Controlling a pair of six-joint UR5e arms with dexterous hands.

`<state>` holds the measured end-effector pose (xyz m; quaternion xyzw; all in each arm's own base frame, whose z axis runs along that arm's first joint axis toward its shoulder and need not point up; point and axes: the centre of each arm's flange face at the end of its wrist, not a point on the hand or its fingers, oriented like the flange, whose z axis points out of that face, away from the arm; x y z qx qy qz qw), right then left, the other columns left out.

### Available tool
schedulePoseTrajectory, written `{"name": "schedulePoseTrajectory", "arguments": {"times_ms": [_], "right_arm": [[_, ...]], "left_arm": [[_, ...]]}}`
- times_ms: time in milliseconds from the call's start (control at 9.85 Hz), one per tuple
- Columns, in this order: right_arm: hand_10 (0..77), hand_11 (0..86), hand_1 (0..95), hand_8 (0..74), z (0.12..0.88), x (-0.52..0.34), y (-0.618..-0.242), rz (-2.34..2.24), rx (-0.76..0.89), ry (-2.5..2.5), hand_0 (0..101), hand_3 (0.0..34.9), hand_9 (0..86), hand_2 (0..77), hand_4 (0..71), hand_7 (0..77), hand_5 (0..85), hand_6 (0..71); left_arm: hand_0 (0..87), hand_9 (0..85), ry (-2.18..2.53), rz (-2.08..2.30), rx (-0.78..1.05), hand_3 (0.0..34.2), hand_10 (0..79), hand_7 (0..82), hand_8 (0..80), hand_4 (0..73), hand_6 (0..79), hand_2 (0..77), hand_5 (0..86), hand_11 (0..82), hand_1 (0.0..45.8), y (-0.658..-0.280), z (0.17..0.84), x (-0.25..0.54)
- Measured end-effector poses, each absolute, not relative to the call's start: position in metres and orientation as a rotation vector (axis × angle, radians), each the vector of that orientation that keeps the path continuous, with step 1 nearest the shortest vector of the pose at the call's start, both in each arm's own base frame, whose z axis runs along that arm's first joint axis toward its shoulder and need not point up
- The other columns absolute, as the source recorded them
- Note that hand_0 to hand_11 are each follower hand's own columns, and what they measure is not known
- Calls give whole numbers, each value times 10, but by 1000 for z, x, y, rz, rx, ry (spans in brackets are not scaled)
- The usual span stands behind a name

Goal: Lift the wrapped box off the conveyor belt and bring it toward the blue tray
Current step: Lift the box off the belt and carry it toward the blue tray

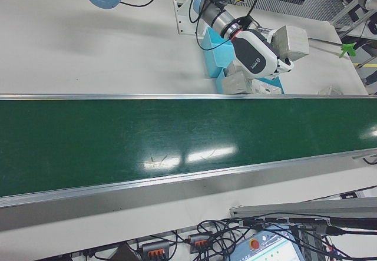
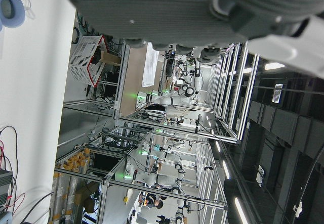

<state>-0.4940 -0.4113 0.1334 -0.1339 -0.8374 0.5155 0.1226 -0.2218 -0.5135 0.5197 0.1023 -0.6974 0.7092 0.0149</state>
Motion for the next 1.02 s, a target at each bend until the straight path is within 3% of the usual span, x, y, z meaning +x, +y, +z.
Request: {"name": "schedulePoseTrajectory", "arguments": {"times_ms": [102,203,305,406,508,609,711,812,914,1016], "right_arm": [[376,545,5,600,136,-506,-413,1506,-366,-2429,472,37,862,349,256,774,578,475],[273,447,11,524,138,-515,-416,1509,-351,-2415,485,15,862,409,256,774,578,436],[164,365,27,447,140,-523,-418,1508,-341,-2401,516,0,862,295,235,774,693,371],[164,365,27,447,142,-530,-419,1500,-339,-2386,516,0,862,295,235,774,693,371],[0,142,27,224,145,-535,-420,1491,-342,-2372,532,2,540,295,207,774,611,207],[0,16,27,11,147,-537,-420,1485,-350,-2364,518,0,344,295,207,704,518,131],[0,11,27,38,148,-538,-419,1478,-366,-2361,500,0,349,295,196,109,371,147],[0,5,180,16,148,-537,-419,1471,-389,-2360,499,0,262,82,175,256,120,82],[0,5,180,16,147,-534,-417,1466,-419,-2365,499,0,114,82,175,256,120,82],[0,11,185,16,147,-526,-414,1462,-445,-2379,499,19,16,22,164,224,120,82]], "left_arm": [[0,5,-2170,2207,318,0,5,5,5,0,5,5,11,5,0,-514,520,-222],[0,0,-2170,2207,318,0,0,5,5,0,0,11,11,5,0,-514,520,-222],[0,0,-2170,2207,318,0,0,5,5,0,0,11,11,5,0,-514,520,-222],[0,5,-2170,2207,318,0,0,5,5,0,0,11,11,5,0,-514,520,-222],[0,5,-2170,2207,318,0,0,5,5,0,0,11,11,5,0,-514,520,-222],[0,5,-2170,2207,318,0,5,5,5,0,5,5,11,5,0,-514,520,-222],[0,0,-2170,2207,318,0,0,5,5,0,0,5,11,5,0,-514,520,-222],[0,0,-2170,2207,318,0,0,5,5,0,5,11,11,5,0,-514,520,-222],[0,0,-2170,2207,318,0,5,5,5,0,0,5,11,5,0,-514,520,-222],[0,0,-2170,2207,318,0,5,5,5,0,0,5,11,5,0,-514,520,-222]]}}
